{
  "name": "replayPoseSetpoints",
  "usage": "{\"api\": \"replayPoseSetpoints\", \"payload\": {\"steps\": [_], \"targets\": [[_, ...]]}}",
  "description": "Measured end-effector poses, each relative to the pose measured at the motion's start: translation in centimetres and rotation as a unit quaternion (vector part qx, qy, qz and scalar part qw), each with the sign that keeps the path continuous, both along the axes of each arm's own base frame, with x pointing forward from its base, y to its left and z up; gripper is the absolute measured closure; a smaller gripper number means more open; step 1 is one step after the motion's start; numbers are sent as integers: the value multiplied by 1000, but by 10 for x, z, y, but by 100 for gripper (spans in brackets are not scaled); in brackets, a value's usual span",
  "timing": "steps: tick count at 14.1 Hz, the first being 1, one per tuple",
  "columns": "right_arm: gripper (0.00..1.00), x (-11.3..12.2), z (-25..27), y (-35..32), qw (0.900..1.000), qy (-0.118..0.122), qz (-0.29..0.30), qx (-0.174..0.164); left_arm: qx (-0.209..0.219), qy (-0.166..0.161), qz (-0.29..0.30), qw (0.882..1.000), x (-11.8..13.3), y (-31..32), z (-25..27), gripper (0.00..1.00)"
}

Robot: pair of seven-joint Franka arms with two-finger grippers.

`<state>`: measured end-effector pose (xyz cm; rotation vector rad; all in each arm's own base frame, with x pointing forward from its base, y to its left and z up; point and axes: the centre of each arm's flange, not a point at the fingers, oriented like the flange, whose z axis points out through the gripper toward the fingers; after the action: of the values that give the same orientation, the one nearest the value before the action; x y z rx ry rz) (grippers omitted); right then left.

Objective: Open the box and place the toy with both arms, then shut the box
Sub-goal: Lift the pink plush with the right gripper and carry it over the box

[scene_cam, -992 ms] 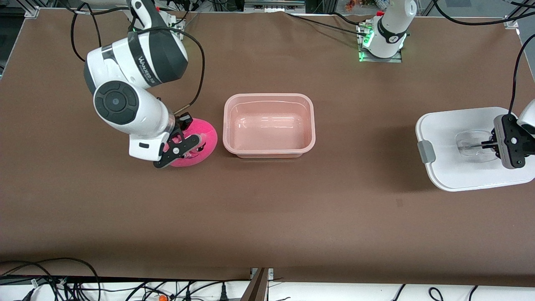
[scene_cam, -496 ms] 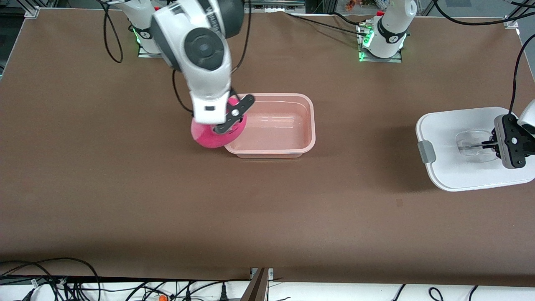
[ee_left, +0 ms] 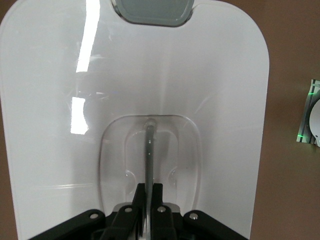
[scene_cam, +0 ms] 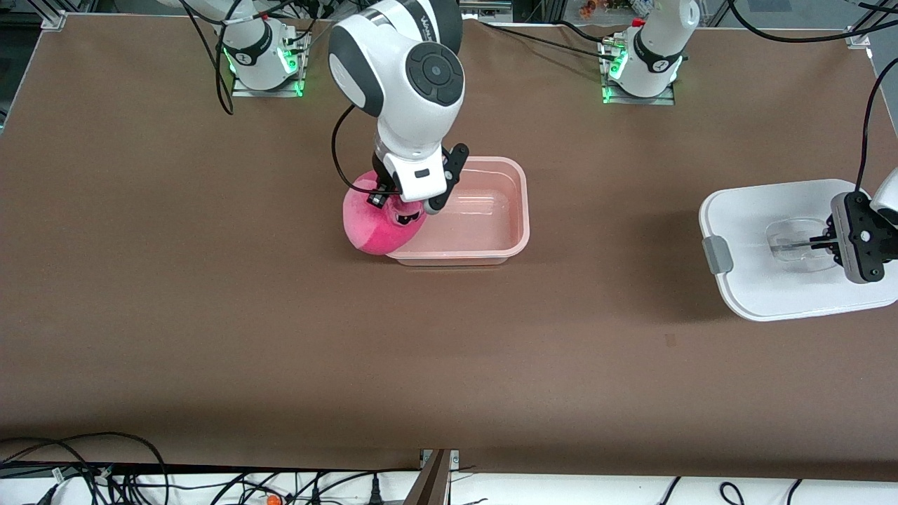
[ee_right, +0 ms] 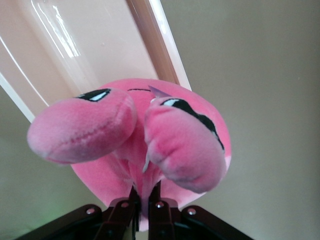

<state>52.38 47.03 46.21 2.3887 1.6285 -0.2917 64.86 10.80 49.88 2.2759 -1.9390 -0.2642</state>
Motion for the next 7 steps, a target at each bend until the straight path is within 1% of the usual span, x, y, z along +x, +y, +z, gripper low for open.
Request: {"api": "replayPoseSetpoints", "payload": {"steps": [2, 7], "targets": [[91, -8, -4, 13, 1000, 2, 13, -1, 0, 0, 1, 1000, 0, 1, 0, 93], [91, -43, -7, 45, 999, 8, 45, -10, 0, 0, 1, 1000, 0, 2, 0, 93]]}}
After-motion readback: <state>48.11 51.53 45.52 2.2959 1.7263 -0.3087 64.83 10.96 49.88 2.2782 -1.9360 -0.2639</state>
